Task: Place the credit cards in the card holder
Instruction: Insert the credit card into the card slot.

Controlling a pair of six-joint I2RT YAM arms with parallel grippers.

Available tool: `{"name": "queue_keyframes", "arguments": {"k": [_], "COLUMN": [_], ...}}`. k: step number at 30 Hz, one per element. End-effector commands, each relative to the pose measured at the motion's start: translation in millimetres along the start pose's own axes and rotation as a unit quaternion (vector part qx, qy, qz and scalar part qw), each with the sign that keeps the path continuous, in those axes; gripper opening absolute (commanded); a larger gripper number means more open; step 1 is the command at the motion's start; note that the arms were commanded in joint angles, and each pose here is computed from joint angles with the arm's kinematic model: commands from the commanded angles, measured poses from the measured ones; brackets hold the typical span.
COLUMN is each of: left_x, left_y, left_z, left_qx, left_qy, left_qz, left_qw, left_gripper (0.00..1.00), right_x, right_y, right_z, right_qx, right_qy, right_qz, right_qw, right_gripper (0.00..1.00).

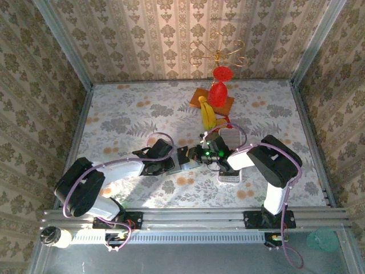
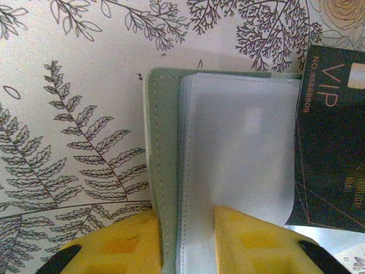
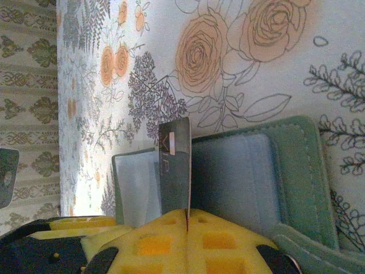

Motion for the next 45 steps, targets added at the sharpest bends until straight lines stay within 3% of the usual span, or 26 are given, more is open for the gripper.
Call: {"name": "queue_keyframes", "arguments": {"k": [1, 11, 24, 33, 45], "left_x": [20, 18, 21, 19, 20], "left_y": [-8, -11, -14, -16, -16], "left_z": [16, 15, 17, 14, 15], "left_qx": [-0.039, -0.039, -0.041, -0.034, -0.035], "left_qy": [0.0, -0.001, 0.004, 0.004, 0.004], "left_qz": [0.046, 0.046, 0.047, 0.049, 0.052], "left_qw": [0.998, 0.998, 0.998, 0.998, 0.998], "left_gripper": [0.27, 0.27, 0.26, 0.26, 0.26], "right_x": [1, 14, 29, 25, 1], "right_y": [-5, -4, 11, 0, 0], "right_z": [-19, -8, -10, -14, -8], "right_qx": [0.045, 0.025, 0.083, 0.079, 0.057], "right_qy": [-0.002, 0.026, 0.065, 0.047, 0.03], "right_qz": [-0.001, 0.089, 0.17, 0.172, 0.104], "right_qw": [0.999, 0.995, 0.98, 0.981, 0.993], "right_gripper": [0.0, 0.0, 0.0, 0.0, 0.0]}}
Point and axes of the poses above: each hand's point on the last joint's axis, 136 mm out from that joint toward the fingers, its own y axis back along the fingers, its own z axis along the line the jaws close on, x = y × z, the point moved 9 cm from there along y, back along the fingers, and after that the axes turned 9 degrees about -y, right-handed, at the moved point
